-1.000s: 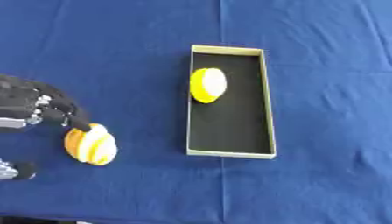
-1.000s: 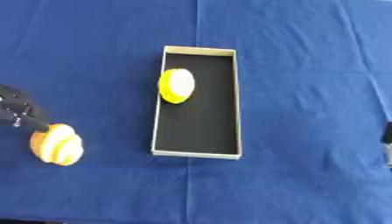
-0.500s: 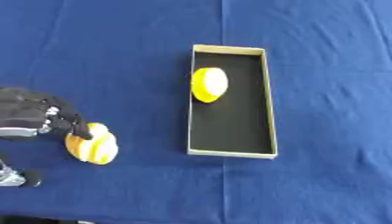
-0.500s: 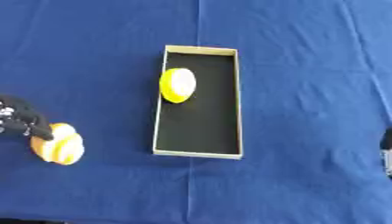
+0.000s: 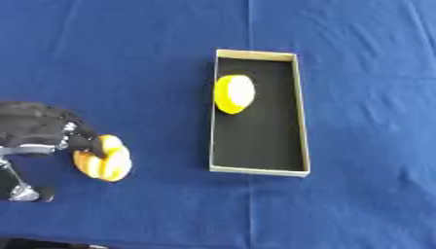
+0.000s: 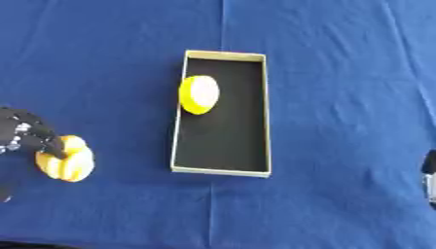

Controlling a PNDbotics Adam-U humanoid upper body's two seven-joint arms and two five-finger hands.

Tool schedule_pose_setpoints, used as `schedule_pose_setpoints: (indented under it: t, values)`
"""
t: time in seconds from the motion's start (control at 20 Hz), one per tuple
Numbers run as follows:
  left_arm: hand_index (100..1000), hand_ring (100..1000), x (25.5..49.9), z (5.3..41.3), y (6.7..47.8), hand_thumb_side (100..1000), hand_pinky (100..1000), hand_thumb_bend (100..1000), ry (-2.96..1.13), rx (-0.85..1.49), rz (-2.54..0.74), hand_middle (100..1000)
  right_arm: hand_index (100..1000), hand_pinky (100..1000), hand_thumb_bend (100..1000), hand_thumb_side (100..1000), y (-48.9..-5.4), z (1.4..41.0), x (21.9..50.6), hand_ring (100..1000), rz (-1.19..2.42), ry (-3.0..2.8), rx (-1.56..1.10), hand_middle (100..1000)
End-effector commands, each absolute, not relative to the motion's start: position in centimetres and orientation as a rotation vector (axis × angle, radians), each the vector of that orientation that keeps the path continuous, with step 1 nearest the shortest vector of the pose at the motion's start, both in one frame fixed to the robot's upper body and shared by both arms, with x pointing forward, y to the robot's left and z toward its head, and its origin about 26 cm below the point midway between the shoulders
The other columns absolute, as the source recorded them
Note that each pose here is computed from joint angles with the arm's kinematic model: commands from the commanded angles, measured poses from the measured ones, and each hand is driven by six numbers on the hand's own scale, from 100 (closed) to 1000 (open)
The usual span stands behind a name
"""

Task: Pick up objects on the table and place them in the box.

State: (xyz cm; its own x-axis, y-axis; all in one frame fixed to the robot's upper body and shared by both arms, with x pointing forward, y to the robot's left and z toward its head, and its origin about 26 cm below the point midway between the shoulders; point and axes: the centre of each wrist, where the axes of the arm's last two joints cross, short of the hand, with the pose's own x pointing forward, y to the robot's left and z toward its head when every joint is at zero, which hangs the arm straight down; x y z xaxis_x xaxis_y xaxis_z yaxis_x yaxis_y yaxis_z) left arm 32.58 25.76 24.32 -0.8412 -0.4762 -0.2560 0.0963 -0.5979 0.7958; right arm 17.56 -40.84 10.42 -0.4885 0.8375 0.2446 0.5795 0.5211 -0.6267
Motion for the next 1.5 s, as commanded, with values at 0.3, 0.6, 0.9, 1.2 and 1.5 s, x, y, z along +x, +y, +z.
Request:
schedule_pose_setpoints:
  t: [0.3, 0.6, 0.9, 1.2, 1.5]
  values:
    - [726, 674, 33.6, 23.8, 25.8, 100, 789, 311, -1.266, 0.769, -2.369, 572, 895, 780, 100, 593, -40.3, 10.0, 17.3, 909, 0.614, -2.286, -1.113, 799]
    - [570, 534, 33.9, 23.5, 25.4, 100, 679, 504, -1.430, 0.864, -2.325, 437, 896, 779, 100, 632, -40.3, 9.8, 17.2, 907, 0.606, -2.294, -1.093, 794]
    - [448, 421, 35.1, 22.0, 26.0, 100, 603, 283, -1.602, 0.922, -2.204, 322, 900, 777, 100, 667, -40.0, 9.4, 17.0, 906, 0.592, -2.280, -1.080, 792]
    - [425, 398, 34.5, 23.4, 26.3, 100, 584, 244, -1.770, 0.913, -2.054, 298, 901, 778, 100, 685, -39.9, 9.1, 16.7, 906, 0.588, -2.263, -1.082, 791]
    - [431, 415, 31.4, 29.5, 24.1, 100, 556, 366, -1.978, 0.983, -2.084, 306, 899, 778, 100, 669, -40.2, 9.1, 16.5, 906, 0.583, -2.269, -1.091, 791]
